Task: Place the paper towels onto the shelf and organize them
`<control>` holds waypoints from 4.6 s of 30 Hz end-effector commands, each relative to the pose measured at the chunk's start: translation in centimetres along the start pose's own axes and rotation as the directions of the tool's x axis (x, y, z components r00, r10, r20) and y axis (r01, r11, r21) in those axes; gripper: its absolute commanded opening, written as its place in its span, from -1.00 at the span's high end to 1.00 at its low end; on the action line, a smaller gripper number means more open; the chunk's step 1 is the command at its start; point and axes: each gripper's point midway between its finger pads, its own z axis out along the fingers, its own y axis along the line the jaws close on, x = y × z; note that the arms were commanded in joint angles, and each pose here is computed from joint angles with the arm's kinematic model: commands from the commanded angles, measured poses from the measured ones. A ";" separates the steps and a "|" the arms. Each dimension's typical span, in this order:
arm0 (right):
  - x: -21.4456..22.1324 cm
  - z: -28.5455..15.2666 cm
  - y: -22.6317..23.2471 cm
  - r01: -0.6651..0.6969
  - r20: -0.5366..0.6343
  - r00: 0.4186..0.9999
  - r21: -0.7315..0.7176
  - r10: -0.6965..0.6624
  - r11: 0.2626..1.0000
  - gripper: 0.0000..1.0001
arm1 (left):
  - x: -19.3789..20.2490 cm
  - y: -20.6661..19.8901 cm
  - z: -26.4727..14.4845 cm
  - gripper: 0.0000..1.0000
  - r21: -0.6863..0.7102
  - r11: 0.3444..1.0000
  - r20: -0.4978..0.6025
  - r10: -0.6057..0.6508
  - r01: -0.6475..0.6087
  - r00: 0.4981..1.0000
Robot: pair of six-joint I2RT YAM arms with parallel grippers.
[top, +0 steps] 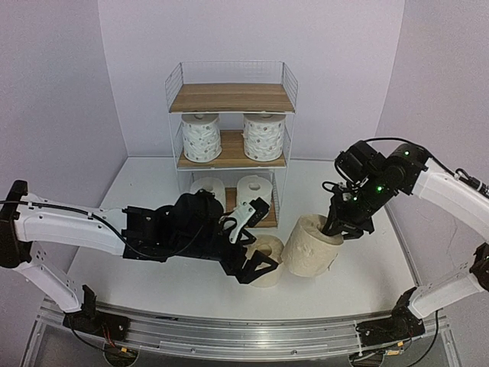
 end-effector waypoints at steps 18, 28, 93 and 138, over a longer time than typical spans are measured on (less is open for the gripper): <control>0.0 -1.9 3.9 0.053 -0.074 0.995 -0.094 -0.060 0.994 0.55 | -5.2 -3.6 4.3 -0.99 0.088 0.990 0.093 0.098 -0.106 0.991; 0.2 -2.5 4.9 0.084 -0.069 0.993 -0.125 -0.093 0.989 0.55 | -6.4 -1.7 5.1 -0.63 -0.035 0.997 0.122 0.069 -0.065 0.990; -3.9 -12.0 -1.0 0.042 0.494 0.869 -0.022 -0.026 0.999 -0.97 | -34.2 10.6 -18.7 1.00 -0.515 0.854 0.611 0.312 0.066 0.728; -4.7 -12.7 -1.6 0.064 0.569 0.821 0.002 -0.054 0.998 -0.96 | -30.8 17.4 -8.9 0.49 0.000 0.985 0.535 0.145 -0.172 0.832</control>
